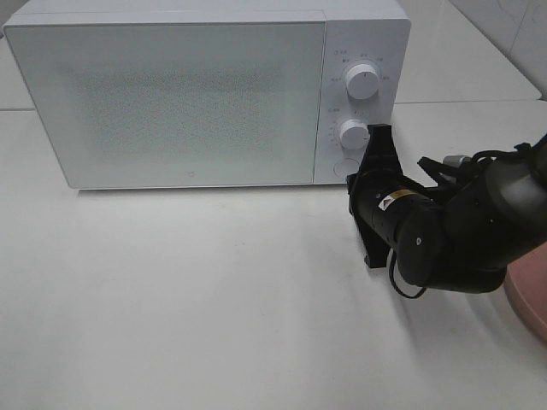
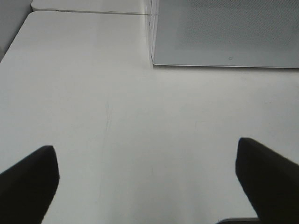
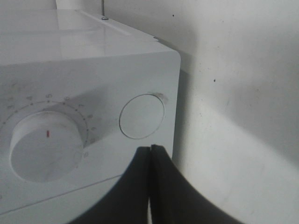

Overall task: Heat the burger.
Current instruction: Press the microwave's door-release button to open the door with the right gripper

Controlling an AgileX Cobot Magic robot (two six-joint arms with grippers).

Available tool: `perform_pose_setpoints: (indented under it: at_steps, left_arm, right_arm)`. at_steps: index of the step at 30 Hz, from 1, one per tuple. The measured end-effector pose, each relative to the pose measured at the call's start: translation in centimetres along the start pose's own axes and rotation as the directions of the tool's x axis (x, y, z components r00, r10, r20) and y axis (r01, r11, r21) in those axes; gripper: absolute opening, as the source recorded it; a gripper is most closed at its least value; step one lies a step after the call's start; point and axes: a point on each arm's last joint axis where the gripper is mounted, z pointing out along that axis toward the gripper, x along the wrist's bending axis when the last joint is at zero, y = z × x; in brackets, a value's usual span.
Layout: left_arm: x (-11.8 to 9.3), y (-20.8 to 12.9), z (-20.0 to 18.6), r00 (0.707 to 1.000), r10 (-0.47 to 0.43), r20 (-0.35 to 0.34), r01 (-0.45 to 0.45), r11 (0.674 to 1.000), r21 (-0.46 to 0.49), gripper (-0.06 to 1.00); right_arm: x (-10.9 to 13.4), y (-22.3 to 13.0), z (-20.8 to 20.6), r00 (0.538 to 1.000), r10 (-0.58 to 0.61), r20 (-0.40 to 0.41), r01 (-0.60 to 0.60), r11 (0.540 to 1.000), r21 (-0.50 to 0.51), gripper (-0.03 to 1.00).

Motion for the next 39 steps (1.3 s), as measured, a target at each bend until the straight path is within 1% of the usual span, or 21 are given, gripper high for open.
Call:
perform_pose_setpoints:
  at_steps: [7, 10, 18, 29, 33, 34, 39]
  left_arm:
    - [0.0, 0.0, 0.0, 1.000, 0.000, 0.000, 0.000, 1.000, 0.000, 0.97]
    - [0.0, 0.0, 0.0, 1.000, 0.000, 0.000, 0.000, 1.000, 0.000, 0.97]
    - [0.0, 0.0, 0.0, 1.000, 0.000, 0.000, 0.000, 1.000, 0.000, 0.97]
    - [0.0, 0.0, 0.0, 1.000, 0.000, 0.000, 0.000, 1.000, 0.000, 0.97]
    - [0.0, 0.0, 0.0, 1.000, 0.000, 0.000, 0.000, 1.000, 0.000, 0.97]
    - [0.0, 0.0, 0.0, 1.000, 0.000, 0.000, 0.000, 1.000, 0.000, 0.97]
    - [0.0, 0.0, 0.0, 1.000, 0.000, 0.000, 0.000, 1.000, 0.000, 0.97]
  right_arm:
    - [0.6, 0.4, 2.4, 1.000, 0.014, -0.015, -0.014, 1.000, -0.007, 0.00]
    - [0.6, 0.3, 2.6, 1.000, 0.013, -0.015, -0.013, 1.000, -0.005, 0.00]
    - [0.1, 0.3, 4.3, 1.000, 0.025, 0.009, -0.025, 1.000, -0.009, 0.00]
    - [0.1, 0.7, 4.9, 0.999, 0.033, 0.017, -0.033, 0.999, -0.020, 0.00]
    - [0.1, 0.7, 4.9, 0.999, 0.033, 0.008, -0.033, 0.999, -0.023, 0.00]
    - [0.3, 0.7, 5.0, 0.999, 0.036, -0.004, -0.036, 0.999, -0.023, 0.00]
    - [0.5, 0.4, 5.2, 0.999, 0.049, -0.007, -0.049, 0.999, -0.012, 0.00]
